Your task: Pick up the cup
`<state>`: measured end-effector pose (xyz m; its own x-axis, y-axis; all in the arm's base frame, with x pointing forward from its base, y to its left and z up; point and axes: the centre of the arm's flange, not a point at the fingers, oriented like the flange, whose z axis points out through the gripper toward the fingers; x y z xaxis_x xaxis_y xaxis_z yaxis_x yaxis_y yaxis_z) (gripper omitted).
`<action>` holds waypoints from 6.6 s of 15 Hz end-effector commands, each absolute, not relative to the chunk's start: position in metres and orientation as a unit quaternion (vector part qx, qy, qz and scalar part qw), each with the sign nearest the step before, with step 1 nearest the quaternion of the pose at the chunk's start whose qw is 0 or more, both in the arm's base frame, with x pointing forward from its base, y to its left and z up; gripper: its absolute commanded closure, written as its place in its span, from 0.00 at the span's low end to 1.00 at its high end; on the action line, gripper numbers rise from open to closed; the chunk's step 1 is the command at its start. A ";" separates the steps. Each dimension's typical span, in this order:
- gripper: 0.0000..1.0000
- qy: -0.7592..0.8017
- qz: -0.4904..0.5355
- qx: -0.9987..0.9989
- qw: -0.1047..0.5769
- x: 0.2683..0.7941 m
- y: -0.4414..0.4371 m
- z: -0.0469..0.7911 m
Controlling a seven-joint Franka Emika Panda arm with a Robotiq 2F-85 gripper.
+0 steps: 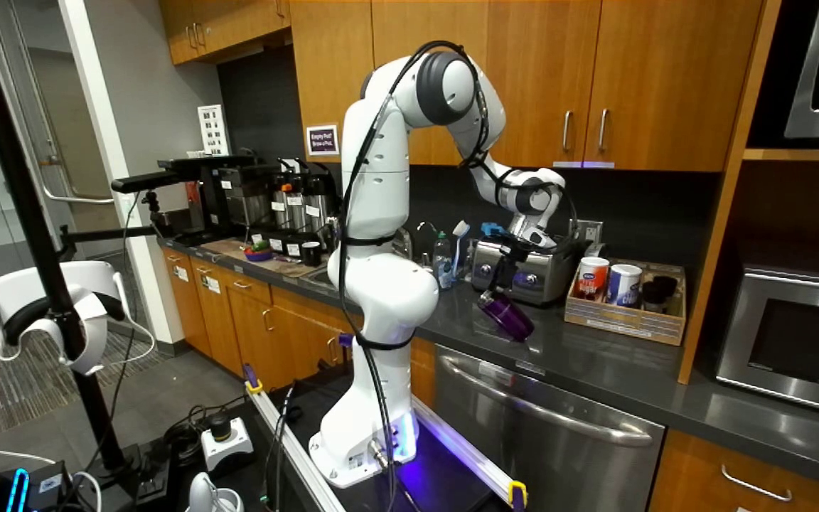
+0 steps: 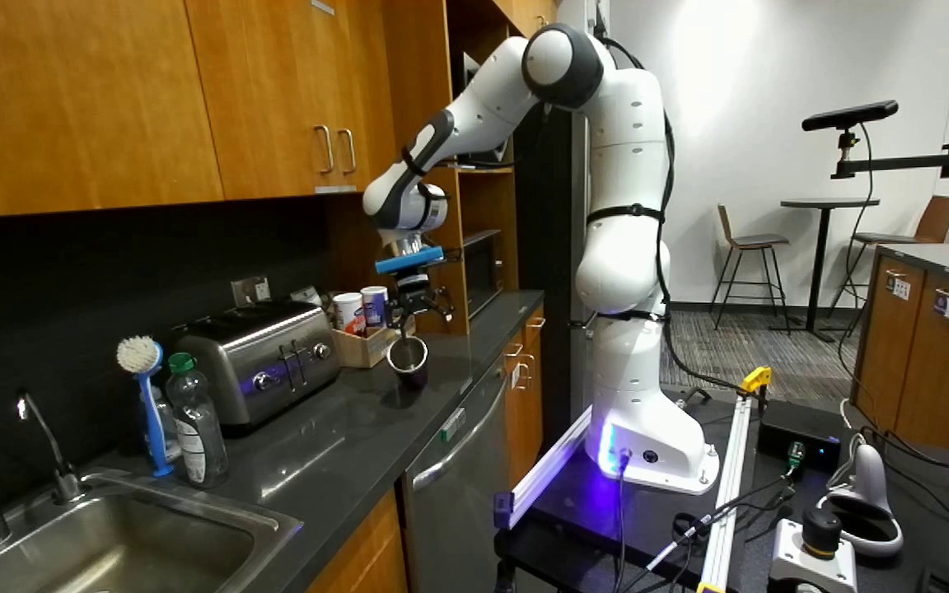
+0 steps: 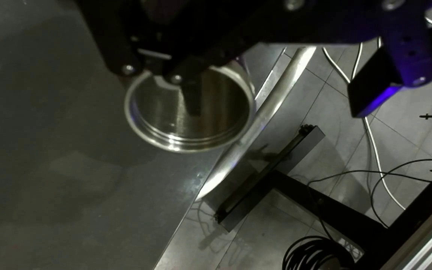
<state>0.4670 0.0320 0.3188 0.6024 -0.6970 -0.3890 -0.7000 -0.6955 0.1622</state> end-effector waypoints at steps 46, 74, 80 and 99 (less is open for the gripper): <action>0.00 0.745 -0.176 -0.633 0.121 0.401 -0.053 0.353; 0.00 0.315 0.034 -0.943 -0.101 0.489 0.066 0.348; 0.00 0.311 0.090 -0.941 -0.095 0.552 0.044 0.334; 0.00 -0.128 0.085 -0.977 -0.148 0.529 0.038 0.292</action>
<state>0.5475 0.0390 0.2878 0.9734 0.0871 -0.2120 0.1405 -0.9576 0.2514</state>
